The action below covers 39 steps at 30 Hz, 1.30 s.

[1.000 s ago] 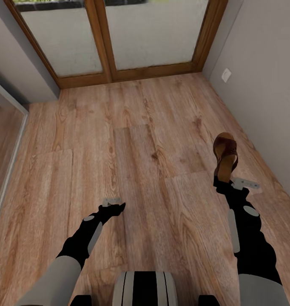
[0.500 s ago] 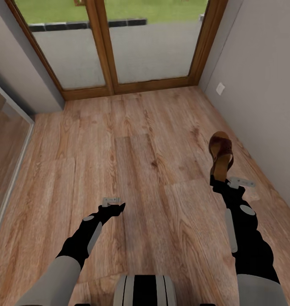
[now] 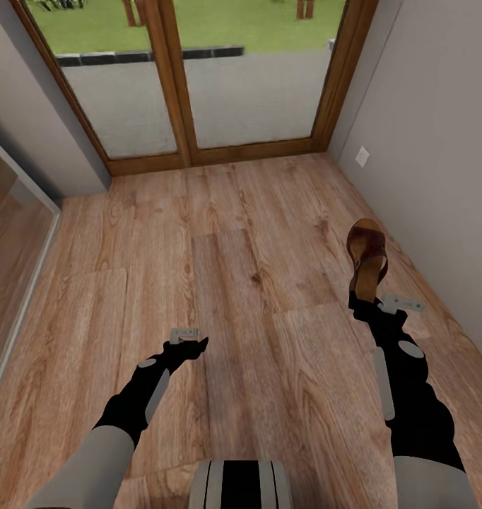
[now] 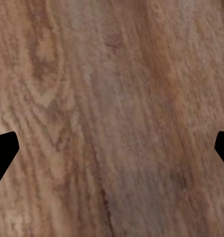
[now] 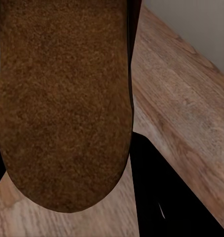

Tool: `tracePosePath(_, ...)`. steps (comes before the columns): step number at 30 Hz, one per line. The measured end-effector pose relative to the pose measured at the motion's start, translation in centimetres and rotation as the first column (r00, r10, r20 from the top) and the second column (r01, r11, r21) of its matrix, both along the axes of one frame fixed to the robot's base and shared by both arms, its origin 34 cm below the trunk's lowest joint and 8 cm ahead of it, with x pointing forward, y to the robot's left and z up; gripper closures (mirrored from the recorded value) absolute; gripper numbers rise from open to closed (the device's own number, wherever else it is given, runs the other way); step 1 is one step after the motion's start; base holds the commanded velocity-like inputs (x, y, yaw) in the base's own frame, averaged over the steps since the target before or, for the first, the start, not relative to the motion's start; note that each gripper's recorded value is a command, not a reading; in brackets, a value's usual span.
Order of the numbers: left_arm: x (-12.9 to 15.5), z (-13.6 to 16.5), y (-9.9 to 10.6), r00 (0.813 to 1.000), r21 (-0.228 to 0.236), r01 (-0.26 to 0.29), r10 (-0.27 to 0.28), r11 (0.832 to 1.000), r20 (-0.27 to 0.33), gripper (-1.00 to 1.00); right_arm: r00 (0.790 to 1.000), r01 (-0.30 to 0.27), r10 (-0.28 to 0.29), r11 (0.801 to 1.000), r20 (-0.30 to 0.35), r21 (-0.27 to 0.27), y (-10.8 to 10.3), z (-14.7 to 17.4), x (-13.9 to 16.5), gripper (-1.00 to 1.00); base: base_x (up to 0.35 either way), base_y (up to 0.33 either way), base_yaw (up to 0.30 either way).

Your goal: Pick up the two gym shoes and the two sandals from the corridor floor and place them onto the hallstand (shoe rack) in the corridor, making sure they are on the rack and not on the floor. Arrange them so the two gym shoes are next to each other and the two sandals are next to each other.

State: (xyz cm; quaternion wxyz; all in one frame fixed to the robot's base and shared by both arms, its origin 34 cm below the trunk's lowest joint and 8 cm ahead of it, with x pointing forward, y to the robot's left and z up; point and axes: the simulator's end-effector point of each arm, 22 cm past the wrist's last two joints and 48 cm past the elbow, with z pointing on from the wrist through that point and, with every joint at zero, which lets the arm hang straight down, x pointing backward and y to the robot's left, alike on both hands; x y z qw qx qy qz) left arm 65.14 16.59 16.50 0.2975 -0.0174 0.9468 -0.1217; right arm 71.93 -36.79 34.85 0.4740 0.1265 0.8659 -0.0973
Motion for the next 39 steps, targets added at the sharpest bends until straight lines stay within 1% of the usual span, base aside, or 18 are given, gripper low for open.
tracePosePath(5,0.3,0.5,0.0,1.0,0.0,0.0,0.0,1.0,0.01,-1.0,1.0,0.0,0.0,1.0,0.008,0.001,0.0,0.5,0.1,1.0,-0.015,0.005,0.0)
tracePosePath(10,0.6,0.9,0.0,1.0,0.0,0.0,0.0,1.0,0.017,-1.0,1.0,0.0,0.0,1.0,0.016,0.001,0.0,1.0,0.2,1.0,-0.15,0.095,0.0)
tracePosePath(26,1.4,2.4,0.0,0.999,0.0,0.0,0.0,1.0,0.042,-1.0,0.999,0.0,0.0,1.0,0.042,0.0,0.0,2.7,0.6,1.0,-0.215,0.188,0.0)
tracePosePath(39,2.0,3.7,0.0,0.998,0.0,0.0,0.0,1.0,0.064,-1.0,0.998,0.0,0.0,1.0,0.064,0.0,0.0,4.1,0.9,1.0,-0.029,0.026,0.0)
